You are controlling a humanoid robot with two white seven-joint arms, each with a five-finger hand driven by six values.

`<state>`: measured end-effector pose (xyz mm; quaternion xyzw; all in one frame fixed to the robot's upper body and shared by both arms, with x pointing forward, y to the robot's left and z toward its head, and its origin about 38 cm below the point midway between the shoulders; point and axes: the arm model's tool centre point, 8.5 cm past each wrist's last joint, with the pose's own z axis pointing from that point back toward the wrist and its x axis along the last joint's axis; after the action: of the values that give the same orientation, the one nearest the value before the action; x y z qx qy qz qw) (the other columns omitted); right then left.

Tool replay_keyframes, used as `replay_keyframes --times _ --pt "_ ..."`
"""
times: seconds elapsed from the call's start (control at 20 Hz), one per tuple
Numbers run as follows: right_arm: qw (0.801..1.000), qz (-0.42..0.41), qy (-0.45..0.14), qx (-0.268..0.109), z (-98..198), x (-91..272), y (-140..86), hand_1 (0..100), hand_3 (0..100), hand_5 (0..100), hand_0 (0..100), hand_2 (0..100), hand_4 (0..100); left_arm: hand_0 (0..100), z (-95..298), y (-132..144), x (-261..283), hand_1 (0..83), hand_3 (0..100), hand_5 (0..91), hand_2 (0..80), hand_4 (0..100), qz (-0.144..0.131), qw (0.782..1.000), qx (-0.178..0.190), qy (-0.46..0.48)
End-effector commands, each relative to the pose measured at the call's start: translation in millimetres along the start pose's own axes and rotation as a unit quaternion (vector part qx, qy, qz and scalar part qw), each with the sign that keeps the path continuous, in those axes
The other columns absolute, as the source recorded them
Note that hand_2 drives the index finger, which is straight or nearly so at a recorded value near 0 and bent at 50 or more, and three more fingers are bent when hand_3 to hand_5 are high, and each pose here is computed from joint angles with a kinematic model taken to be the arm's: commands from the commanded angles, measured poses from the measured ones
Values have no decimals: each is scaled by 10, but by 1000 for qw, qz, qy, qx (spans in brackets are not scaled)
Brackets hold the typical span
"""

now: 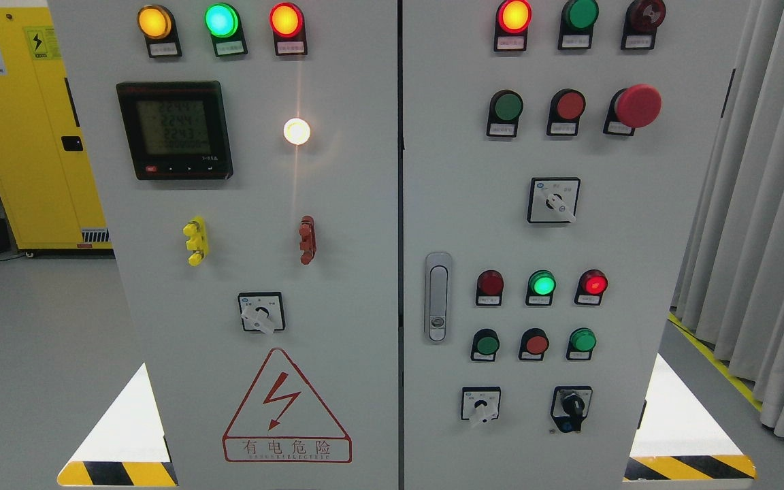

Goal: Press green start button

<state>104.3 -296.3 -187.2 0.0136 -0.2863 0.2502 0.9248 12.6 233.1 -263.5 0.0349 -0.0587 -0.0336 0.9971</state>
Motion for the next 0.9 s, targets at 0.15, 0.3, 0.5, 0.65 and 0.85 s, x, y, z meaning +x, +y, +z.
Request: replay_keyframes --times 0.15,0.3,0.5,0.65,0.85 --pt "943 219 -240 -79 584 1759 -61 425 0 0 190 0 0 120 -4 -240 202 556 0 0 0 0 0 1000 -19 -19" --pt "904 293 -295 -102 768 2052 -33 432 29 0 194 0 0 120 -4 -241 209 556 0 0 0 0 0 1000 -19 -20" --pt "843 368 -359 -158 1096 2494 -68 439 74 0 197 0 44 120 -8 -255 264 556 0 0 0 0 0 999 -20 -28" --pt "802 400 -393 -207 1303 2827 -134 474 192 84 209 0 195 120 -7 -254 258 556 0 0 0 0 0 999 -20 -27" --pt "751 447 -408 -263 1517 3146 -229 511 278 208 240 0 314 120 -7 -254 258 556 0 0 0 0 0 999 -20 -27"
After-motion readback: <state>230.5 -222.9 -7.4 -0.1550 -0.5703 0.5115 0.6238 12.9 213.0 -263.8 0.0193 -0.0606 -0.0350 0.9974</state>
